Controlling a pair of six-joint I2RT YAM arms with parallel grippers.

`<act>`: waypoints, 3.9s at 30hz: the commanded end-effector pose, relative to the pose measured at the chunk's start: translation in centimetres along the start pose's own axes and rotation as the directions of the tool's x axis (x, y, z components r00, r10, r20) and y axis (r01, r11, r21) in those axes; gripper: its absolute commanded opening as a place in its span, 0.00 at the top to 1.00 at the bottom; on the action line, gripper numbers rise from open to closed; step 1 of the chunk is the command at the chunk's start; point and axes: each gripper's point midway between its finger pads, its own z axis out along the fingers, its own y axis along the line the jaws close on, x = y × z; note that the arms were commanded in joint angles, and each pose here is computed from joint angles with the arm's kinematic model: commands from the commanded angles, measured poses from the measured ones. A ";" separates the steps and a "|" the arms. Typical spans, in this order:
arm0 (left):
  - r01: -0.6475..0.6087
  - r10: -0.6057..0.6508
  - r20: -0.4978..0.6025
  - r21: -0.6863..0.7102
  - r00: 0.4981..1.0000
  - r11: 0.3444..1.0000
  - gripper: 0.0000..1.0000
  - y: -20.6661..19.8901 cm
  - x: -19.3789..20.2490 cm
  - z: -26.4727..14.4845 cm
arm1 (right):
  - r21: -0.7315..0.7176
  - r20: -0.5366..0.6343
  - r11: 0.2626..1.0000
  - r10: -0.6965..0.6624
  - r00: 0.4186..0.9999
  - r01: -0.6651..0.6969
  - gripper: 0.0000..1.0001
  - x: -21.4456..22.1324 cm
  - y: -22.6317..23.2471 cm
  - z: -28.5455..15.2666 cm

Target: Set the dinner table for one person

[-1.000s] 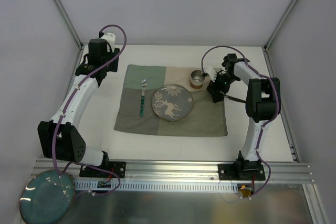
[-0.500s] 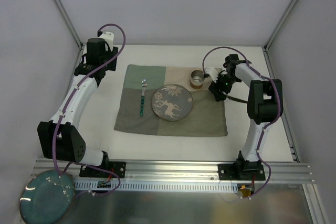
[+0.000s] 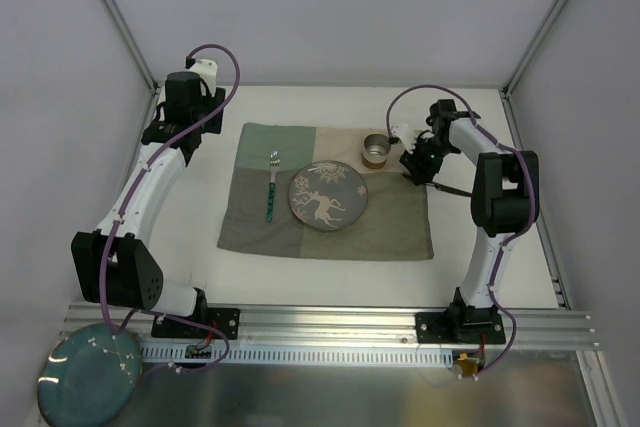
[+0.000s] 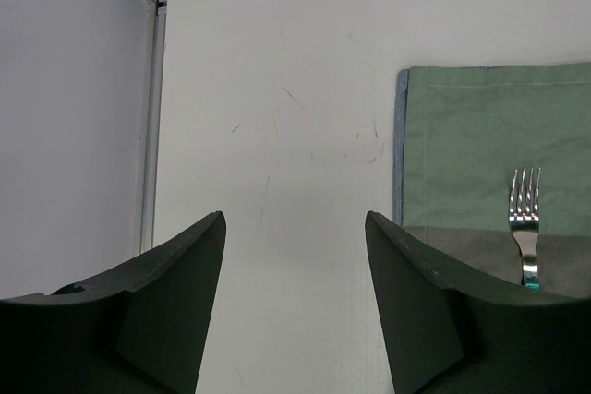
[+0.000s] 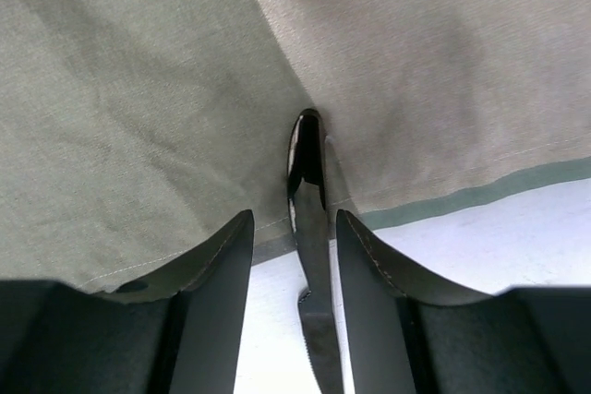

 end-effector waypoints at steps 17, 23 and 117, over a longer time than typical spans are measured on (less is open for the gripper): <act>0.029 -0.030 0.040 0.015 0.999 0.999 0.37 0.1 -0.9 -0.1 | -0.001 0.018 1.000 0.015 1.000 -0.015 0.44 -0.8 -0.2 -1.3; 0.029 -0.030 0.041 0.016 0.999 0.999 0.37 0.0 -0.9 0.1 | -0.020 0.009 1.000 -0.005 1.000 0.005 0.44 -1.0 0.3 -0.9; 0.052 -0.054 0.027 0.066 0.998 0.996 0.37 -0.9 1.8 2.5 | 0.064 -0.058 0.993 -0.100 0.993 0.104 1.00 -2.2 -1.0 -3.4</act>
